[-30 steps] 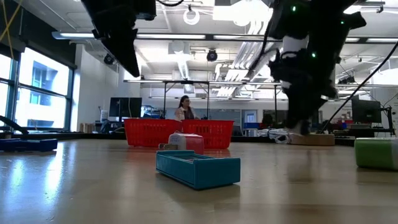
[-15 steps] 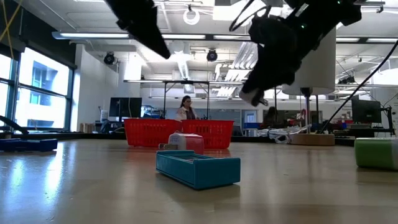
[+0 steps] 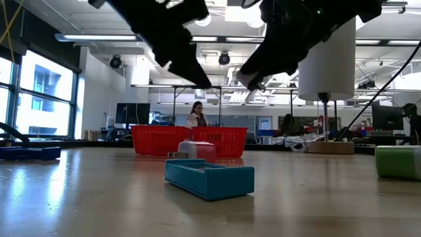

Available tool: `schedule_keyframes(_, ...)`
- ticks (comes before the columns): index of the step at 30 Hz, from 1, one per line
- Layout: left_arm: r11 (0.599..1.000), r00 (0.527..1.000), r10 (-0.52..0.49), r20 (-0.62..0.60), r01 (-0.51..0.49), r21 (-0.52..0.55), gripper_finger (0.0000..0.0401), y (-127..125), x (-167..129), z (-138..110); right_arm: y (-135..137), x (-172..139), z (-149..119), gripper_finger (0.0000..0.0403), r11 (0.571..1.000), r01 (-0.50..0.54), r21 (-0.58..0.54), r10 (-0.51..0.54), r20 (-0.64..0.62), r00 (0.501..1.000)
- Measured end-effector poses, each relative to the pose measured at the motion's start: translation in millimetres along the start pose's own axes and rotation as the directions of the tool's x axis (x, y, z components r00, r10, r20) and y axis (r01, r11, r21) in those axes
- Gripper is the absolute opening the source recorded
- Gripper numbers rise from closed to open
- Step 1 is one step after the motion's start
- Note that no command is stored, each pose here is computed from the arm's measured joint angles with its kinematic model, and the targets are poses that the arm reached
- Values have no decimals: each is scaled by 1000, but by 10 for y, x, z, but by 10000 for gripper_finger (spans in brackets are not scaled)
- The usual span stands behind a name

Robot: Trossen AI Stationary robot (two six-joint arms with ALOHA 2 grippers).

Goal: Pick & Place Office items
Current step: Put the white charger adapter into the left red bin

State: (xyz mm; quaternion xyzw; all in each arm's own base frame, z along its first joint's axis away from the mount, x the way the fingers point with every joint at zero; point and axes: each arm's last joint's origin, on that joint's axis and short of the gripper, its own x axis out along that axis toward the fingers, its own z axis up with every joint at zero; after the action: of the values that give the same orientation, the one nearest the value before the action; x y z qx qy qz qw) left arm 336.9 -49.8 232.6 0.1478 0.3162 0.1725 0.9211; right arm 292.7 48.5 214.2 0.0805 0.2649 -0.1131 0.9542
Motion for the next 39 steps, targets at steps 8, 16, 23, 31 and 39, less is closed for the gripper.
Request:
schedule_keyframes(8,998,1000,15,-14,-14,65,172,-81,251,-78,10,0,32,111,1000,-12,-11,12,30,999)
schedule_keyframes(16,999,997,-25,74,27,-21,172,-145,292,-7,27,-4,82,110,998,-24,-54,28,80,996)
schedule_keyframes(23,998,994,-68,86,67,13,172,-113,140,50,37,-8,117,110,996,-27,-89,37,116,993)
schedule_keyframes(31,974,973,-220,67,223,-36,172,169,-131,106,48,-13,157,110,992,-27,-125,47,156,987)
schedule_keyframes(39,909,919,-377,116,391,-142,172,479,-112,67,67,-26,209,110,988,-32,-154,64,209,976)
